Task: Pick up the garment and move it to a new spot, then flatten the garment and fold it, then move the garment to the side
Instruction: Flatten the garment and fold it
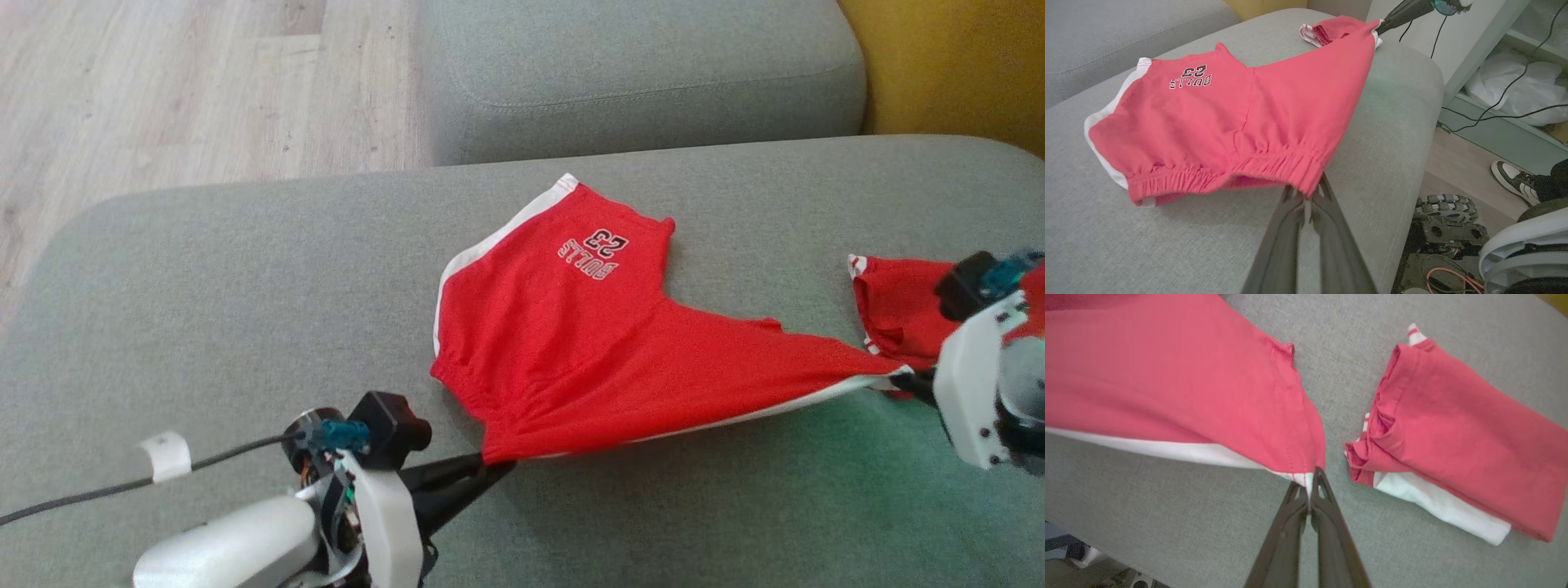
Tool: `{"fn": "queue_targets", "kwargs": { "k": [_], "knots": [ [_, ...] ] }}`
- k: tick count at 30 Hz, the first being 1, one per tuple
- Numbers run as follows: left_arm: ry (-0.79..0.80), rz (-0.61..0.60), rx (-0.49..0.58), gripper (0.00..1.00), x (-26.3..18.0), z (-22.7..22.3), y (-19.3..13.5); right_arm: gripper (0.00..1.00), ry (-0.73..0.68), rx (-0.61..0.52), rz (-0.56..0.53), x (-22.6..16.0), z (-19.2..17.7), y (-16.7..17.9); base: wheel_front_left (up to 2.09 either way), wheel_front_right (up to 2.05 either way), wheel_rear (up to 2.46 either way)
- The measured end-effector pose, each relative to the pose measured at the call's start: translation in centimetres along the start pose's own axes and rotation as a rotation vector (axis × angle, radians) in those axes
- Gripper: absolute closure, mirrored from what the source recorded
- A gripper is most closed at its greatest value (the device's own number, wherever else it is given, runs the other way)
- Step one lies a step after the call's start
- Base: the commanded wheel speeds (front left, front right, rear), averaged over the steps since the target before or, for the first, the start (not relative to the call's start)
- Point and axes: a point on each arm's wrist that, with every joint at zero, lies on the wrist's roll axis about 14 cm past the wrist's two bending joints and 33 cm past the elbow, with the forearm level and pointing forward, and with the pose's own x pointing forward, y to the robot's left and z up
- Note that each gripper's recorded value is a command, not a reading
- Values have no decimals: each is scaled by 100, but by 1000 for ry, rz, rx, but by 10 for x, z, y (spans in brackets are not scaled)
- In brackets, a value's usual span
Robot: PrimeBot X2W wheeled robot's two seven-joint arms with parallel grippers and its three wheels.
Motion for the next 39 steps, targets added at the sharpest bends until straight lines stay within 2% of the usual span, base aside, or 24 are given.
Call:
{"fn": "queue_targets", "kwargs": {
  "k": [3, 9, 20, 26, 34, 39],
  "knots": [
    [-26, 21, -17, 100, 0, 4, 3, 100, -49, 12, 6, -3, 8, -1, 0, 0, 0],
    [-89, 140, -63, 100, -1, 14, 33, 100, -197, -12, -28, -3, 50, -12, 0, 0, 0],
    [-155, 326, -189, 100, 7, 20, 104, 100, -475, -86, -88, 27, 166, -18, 0, 0, 0],
    [-144, 395, -243, 100, 10, 9, 134, 100, -487, -151, -85, 67, 203, -6, 0, 0, 0],
    [-117, 417, -299, 100, 19, -9, 158, 100, -497, -260, -84, 118, 249, 5, 0, 0, 0],
    [-86, 432, -333, 100, 22, -29, 167, 100, -466, -292, -55, 153, 257, 18, 0, 0, 0]
  ]
}}
